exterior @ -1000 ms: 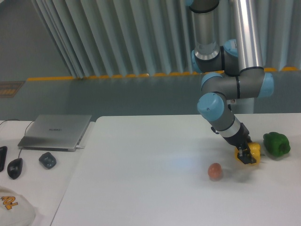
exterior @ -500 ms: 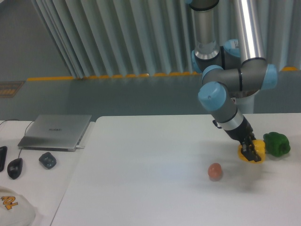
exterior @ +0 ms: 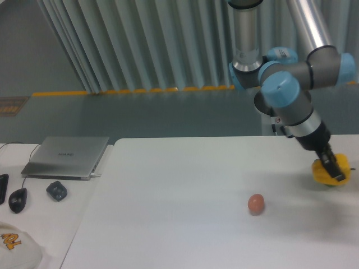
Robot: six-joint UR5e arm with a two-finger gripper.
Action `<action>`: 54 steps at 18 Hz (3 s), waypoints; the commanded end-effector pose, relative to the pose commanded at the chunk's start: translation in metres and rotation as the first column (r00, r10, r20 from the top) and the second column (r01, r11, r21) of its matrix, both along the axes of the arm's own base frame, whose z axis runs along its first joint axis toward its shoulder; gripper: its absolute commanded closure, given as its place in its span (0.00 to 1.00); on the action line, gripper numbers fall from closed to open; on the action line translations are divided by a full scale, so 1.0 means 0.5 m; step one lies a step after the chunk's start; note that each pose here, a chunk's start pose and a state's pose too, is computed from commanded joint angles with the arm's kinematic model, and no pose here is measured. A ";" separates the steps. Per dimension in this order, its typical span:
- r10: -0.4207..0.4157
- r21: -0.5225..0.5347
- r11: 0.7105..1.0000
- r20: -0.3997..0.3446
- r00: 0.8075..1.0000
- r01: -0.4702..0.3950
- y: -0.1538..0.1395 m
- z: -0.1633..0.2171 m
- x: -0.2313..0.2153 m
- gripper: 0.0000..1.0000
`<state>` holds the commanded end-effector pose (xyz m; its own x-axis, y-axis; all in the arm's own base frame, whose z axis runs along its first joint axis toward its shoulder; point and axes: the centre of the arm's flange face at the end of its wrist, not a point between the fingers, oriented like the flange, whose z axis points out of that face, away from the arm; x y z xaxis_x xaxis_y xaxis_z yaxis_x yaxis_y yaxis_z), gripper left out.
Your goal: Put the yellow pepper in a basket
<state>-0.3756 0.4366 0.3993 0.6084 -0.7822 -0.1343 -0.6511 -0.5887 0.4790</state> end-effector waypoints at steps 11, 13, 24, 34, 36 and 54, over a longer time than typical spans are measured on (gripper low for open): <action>-0.001 -0.084 0.996 0.083 0.997 0.008 -0.302 0.019 -0.253 0.44; 0.010 -0.046 0.999 0.122 0.992 -0.004 -0.356 -0.001 -0.300 0.44; 0.042 0.015 0.999 0.181 0.983 -0.045 -0.432 -0.098 -0.434 0.37; -0.022 0.226 0.974 0.205 0.979 -0.026 -0.419 -0.070 -0.391 0.00; -0.020 0.241 0.970 0.182 0.983 -0.025 -0.399 -0.032 -0.356 0.00; 0.029 0.291 0.941 0.435 0.900 -0.171 -0.129 0.069 -0.176 0.00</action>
<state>-0.4635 0.3722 0.4338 0.7354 -0.6732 -0.0773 -0.6771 -0.7344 -0.0464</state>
